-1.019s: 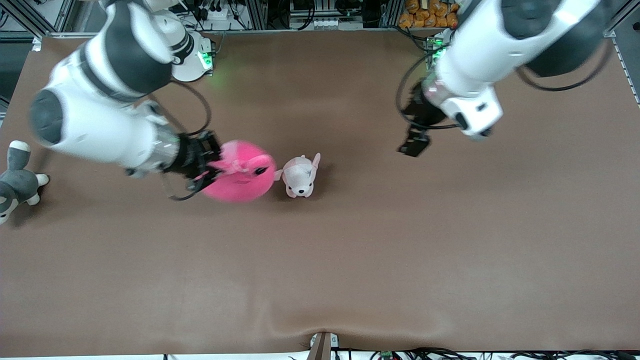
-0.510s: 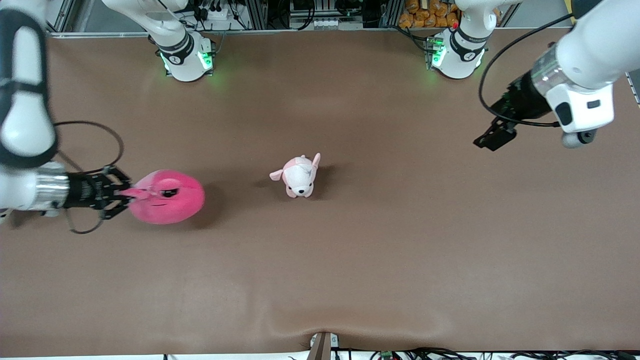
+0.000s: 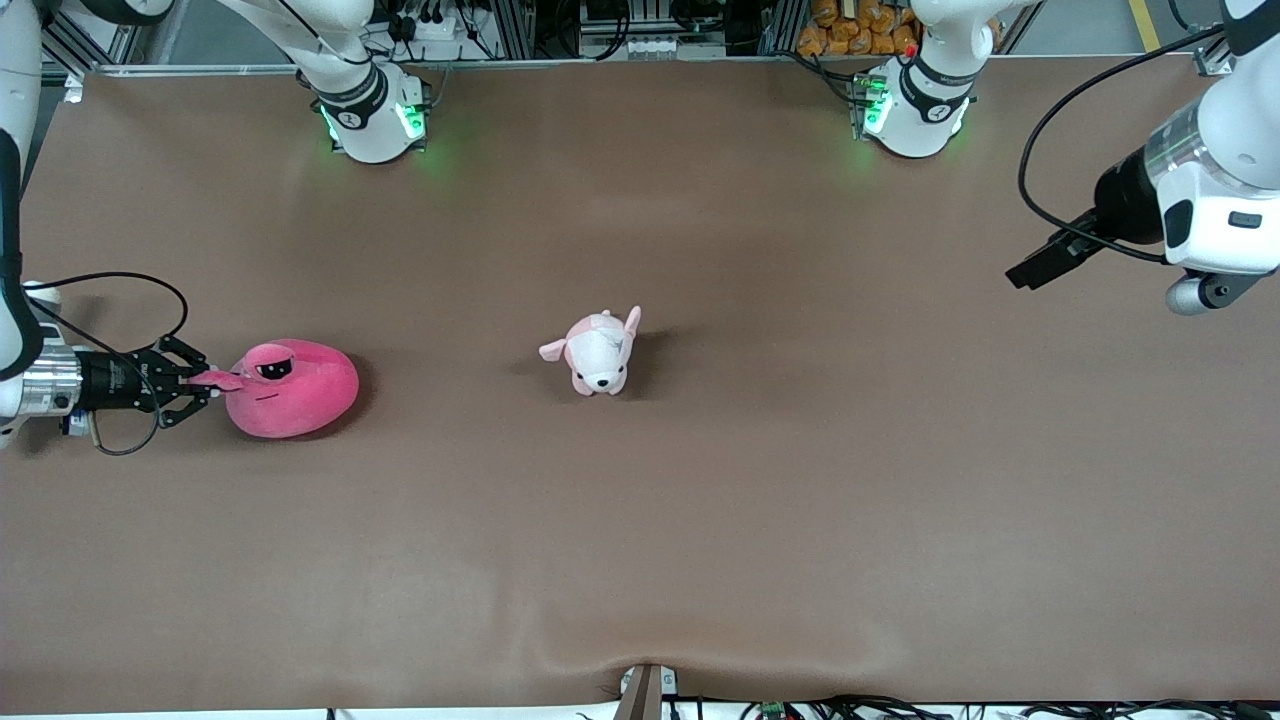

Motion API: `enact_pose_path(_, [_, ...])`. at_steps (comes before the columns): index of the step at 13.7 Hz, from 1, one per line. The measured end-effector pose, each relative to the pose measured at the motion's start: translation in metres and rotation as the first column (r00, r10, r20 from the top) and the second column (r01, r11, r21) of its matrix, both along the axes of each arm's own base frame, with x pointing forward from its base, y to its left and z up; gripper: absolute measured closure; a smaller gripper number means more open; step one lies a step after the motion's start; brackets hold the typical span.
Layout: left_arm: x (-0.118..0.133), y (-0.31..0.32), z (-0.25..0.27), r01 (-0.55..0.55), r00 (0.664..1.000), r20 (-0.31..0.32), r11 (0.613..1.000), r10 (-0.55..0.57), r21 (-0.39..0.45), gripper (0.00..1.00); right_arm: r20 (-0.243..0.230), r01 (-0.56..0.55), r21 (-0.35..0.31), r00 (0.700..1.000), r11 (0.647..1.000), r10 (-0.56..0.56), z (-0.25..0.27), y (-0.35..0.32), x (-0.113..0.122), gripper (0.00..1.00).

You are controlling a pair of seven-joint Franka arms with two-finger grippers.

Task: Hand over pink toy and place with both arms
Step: 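Carry the plush with the right gripper while the left gripper withdraws, then lower the pink plush onto the table and open the right gripper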

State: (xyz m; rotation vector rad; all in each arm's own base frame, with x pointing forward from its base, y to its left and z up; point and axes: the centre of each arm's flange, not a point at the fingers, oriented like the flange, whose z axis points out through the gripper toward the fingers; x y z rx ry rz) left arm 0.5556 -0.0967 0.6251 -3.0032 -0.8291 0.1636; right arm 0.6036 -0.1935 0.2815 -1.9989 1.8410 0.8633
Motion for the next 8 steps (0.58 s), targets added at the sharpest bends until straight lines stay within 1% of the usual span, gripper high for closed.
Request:
enact_pose_path(1, [0.001,0.004,0.0,0.056,0.998,0.001,0.998,-0.056,0.004,0.0,0.006,-0.003,0.005,1.0,1.0,0.003,-0.002,-0.006,-0.002,0.87])
enact_pose_path(2, [0.001,0.008,0.0,0.102,0.995,0.002,0.995,-0.102,0.01,0.0,0.01,-0.006,0.004,1.0,1.0,0.006,-0.002,-0.008,-0.003,0.81])
enact_pose_path(4, [0.002,0.012,0.0,0.148,0.989,0.003,0.988,-0.148,0.031,0.0,0.03,-0.029,-0.007,0.999,1.0,0.03,0.007,-0.01,0.002,0.62])
enact_pose_path(6, [0.002,0.013,0.0,0.156,0.988,0.003,0.987,-0.156,0.035,0.0,0.032,-0.08,0.023,0.996,0.997,0.079,0.034,-0.004,0.009,0.37])
enact_pose_path(7, [0.002,0.015,0.0,0.157,0.988,0.003,0.987,-0.157,0.036,0.0,0.042,-0.113,0.026,0.993,0.993,0.112,0.052,0.001,0.015,0.28])
enact_pose_path(8, [0.003,0.019,0.0,0.166,0.986,0.003,0.985,-0.166,0.035,0.0,0.072,-0.137,0.007,0.988,0.991,0.136,0.07,0.008,0.024,0.17])
